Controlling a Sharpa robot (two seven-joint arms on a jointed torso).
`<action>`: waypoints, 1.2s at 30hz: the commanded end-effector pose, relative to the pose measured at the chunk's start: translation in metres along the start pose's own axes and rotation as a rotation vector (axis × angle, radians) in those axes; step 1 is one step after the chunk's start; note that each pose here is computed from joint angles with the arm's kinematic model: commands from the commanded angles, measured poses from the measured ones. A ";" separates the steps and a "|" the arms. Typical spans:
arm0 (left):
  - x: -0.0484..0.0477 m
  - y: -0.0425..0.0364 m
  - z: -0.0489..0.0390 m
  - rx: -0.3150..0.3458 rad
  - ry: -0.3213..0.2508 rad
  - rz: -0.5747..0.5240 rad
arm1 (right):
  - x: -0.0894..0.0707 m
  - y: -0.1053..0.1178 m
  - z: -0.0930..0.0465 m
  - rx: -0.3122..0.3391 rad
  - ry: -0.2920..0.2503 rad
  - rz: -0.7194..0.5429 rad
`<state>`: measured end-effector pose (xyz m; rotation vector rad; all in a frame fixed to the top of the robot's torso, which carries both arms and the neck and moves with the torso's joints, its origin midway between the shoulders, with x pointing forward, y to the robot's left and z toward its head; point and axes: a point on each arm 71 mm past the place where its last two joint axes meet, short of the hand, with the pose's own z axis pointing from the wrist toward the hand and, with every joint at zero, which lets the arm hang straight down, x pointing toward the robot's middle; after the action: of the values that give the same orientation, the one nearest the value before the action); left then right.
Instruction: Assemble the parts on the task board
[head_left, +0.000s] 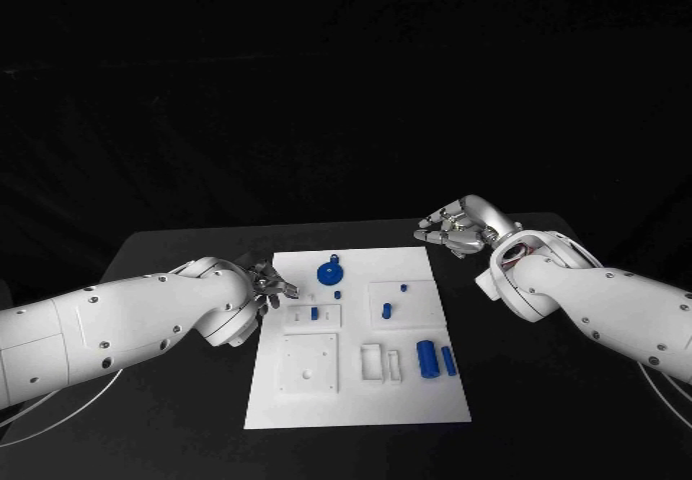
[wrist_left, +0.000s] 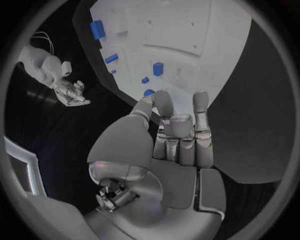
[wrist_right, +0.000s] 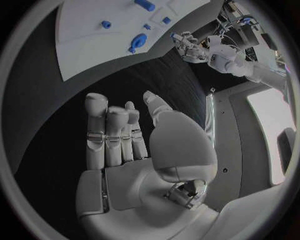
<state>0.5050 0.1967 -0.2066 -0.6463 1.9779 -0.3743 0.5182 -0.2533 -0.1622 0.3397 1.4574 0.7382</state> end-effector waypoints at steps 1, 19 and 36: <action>0.0041 -0.0004 0.0010 -0.019 0.031 0.009 | 0.001 0.001 0.000 -0.006 0.005 0.000; 0.0168 -0.0045 0.0050 -0.028 0.094 0.044 | 0.001 0.001 0.000 -0.006 0.006 0.000; 0.0188 -0.0015 0.0099 -0.036 0.111 0.085 | 0.001 0.001 0.000 -0.007 0.006 0.001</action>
<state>0.5076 0.1865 -0.2229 -0.6042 2.0917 -0.3346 0.5180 -0.2531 -0.1622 0.3404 1.4579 0.7387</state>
